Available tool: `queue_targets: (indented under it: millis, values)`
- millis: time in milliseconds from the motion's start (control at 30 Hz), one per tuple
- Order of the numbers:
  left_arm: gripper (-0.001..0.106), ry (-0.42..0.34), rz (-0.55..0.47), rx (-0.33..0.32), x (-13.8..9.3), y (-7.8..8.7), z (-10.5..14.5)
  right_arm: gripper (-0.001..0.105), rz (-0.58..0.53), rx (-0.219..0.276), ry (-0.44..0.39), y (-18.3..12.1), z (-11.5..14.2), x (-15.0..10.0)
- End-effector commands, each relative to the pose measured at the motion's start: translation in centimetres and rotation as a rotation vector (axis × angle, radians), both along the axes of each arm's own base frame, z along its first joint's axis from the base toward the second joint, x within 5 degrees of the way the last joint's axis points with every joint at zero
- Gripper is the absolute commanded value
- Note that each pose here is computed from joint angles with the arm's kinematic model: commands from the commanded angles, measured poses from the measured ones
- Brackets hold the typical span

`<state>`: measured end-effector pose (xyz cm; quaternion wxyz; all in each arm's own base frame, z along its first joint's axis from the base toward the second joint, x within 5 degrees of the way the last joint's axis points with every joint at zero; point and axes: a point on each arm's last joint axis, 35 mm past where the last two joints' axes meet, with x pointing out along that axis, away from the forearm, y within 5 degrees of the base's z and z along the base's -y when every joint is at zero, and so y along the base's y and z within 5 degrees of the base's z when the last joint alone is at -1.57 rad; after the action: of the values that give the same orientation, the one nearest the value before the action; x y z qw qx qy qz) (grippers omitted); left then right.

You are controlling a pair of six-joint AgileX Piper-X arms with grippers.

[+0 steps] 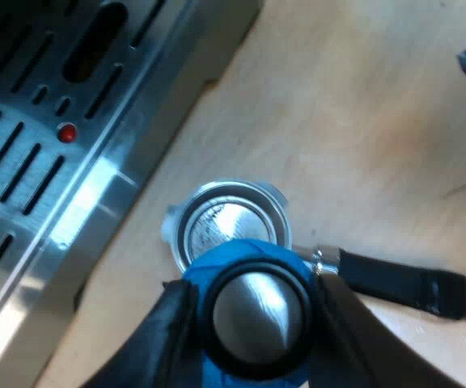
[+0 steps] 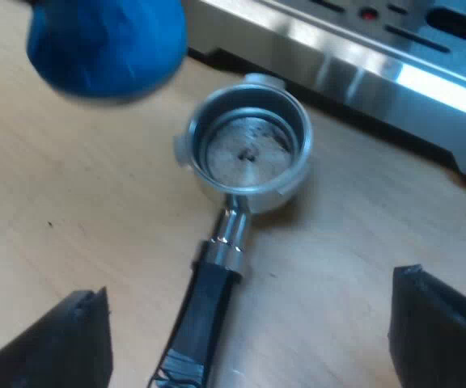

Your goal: Grind coffee beans and then tamp

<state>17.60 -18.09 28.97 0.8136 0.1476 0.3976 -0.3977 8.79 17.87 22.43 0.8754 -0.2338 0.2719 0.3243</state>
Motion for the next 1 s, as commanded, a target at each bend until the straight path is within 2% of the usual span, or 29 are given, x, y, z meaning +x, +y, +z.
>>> queue_targets:
  millis: [33,333,767,1000]
  values:
    - [0.001,-0.041,0.000,-0.022,0.1,-0.2,0.7,0.071,-0.008,-0.014,-0.003,-0.2,0.1,-0.1]
    - [0.001,-0.023,-0.003,-0.007,0.6,-0.7,0.0,0.071,-0.007,0.010,-0.014,-0.6,0.7,-0.2]
    - [0.001,0.019,-0.004,0.032,1.7,-1.9,-2.1,0.071,-0.007,0.011,-0.015,-0.6,0.7,-0.2]
    - [0.001,0.045,-0.023,0.024,2.1,-2.4,-2.8,0.071,-0.007,0.011,-0.015,-0.6,0.7,-0.2]
